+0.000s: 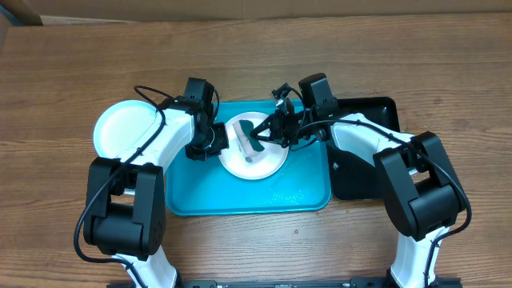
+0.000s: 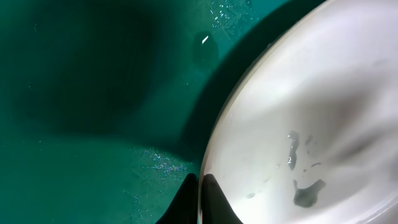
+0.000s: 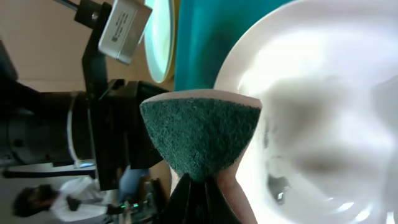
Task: Clean dirty plates on tray and stack at the side
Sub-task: 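Scrub the marked plate with the sponge while the left gripper holds it, then return the sponge to the black tray and release it with the right gripper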
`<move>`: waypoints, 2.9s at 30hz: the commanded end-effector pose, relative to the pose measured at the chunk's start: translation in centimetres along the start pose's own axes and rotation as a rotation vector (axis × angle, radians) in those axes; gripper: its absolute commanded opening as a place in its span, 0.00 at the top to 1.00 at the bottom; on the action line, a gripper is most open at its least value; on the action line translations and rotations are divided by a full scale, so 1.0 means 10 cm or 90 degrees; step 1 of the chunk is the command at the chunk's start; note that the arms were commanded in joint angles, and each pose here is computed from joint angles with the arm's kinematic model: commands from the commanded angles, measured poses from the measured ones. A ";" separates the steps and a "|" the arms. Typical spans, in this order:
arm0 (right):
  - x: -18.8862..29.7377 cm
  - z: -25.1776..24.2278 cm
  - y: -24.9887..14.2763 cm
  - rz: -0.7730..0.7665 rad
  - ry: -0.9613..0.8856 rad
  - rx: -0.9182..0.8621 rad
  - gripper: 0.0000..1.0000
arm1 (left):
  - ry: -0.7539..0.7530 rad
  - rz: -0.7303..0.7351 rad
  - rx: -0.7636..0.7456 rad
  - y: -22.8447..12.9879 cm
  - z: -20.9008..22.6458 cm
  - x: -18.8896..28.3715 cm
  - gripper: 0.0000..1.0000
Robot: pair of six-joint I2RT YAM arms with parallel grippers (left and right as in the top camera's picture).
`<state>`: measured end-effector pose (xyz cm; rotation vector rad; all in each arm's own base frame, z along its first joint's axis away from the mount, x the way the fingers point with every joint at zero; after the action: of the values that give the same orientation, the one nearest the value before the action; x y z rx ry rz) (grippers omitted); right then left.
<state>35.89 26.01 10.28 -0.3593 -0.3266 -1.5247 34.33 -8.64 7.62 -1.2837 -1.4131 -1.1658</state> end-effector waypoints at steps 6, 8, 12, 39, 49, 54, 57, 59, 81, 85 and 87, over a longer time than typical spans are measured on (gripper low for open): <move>-0.18 -0.10 -0.14 0.050 0.011 -0.043 0.96 | -0.002 0.013 -0.001 -0.04 -0.02 -0.05 0.96; -0.23 -0.10 -0.16 0.055 0.011 -0.036 0.96 | -0.002 0.013 -0.001 -0.04 -0.02 -0.05 0.96; -0.31 -0.10 -0.19 0.051 -0.006 -0.030 0.96 | -0.003 0.013 -0.001 -0.04 -0.02 -0.05 0.96; 0.21 -0.21 0.16 -0.095 -0.030 0.003 0.96 | -0.002 0.015 0.000 -0.04 -0.01 -0.05 0.96; 0.53 0.44 0.06 -0.071 0.069 0.092 0.96 | 0.005 0.013 0.000 -0.04 0.00 -0.05 0.96; 0.91 0.44 0.11 -0.146 0.007 0.074 0.96 | 0.005 0.013 0.000 -0.04 0.00 -0.05 0.96; 1.23 0.27 0.12 -0.214 -0.099 0.033 0.96 | 0.005 0.013 -0.001 -0.04 0.00 -0.05 0.96; 1.45 0.17 0.09 -0.253 -0.193 0.022 0.96 | 0.005 0.013 0.000 -0.04 0.00 -0.05 0.96; 2.06 -0.93 -0.32 -0.327 -0.743 -0.032 0.96 | 0.000 -0.008 -0.002 0.02 -0.02 -0.05 0.94; 2.05 -0.96 -0.33 -0.329 -0.742 -0.031 0.96 | -0.001 -0.012 -0.002 0.03 -0.02 -0.05 0.94; 2.05 -0.96 -0.33 -0.329 -0.742 -0.031 0.96 | -0.002 -0.012 -0.004 0.03 -0.03 -0.05 0.94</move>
<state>32.73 3.41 10.16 -1.2787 -1.3415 -1.6688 34.94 -8.76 7.70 -1.2739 -1.4421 -1.1886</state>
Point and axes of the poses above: each gripper's point midway between its finger pads, its own x axis back along the fingers, its own z axis along the line the jaws close on, y = z × x, the point moved 6 cm from there along x, back along the fingers, and after that the axes turned 10 degrees about -x, right-handed, at the moved point
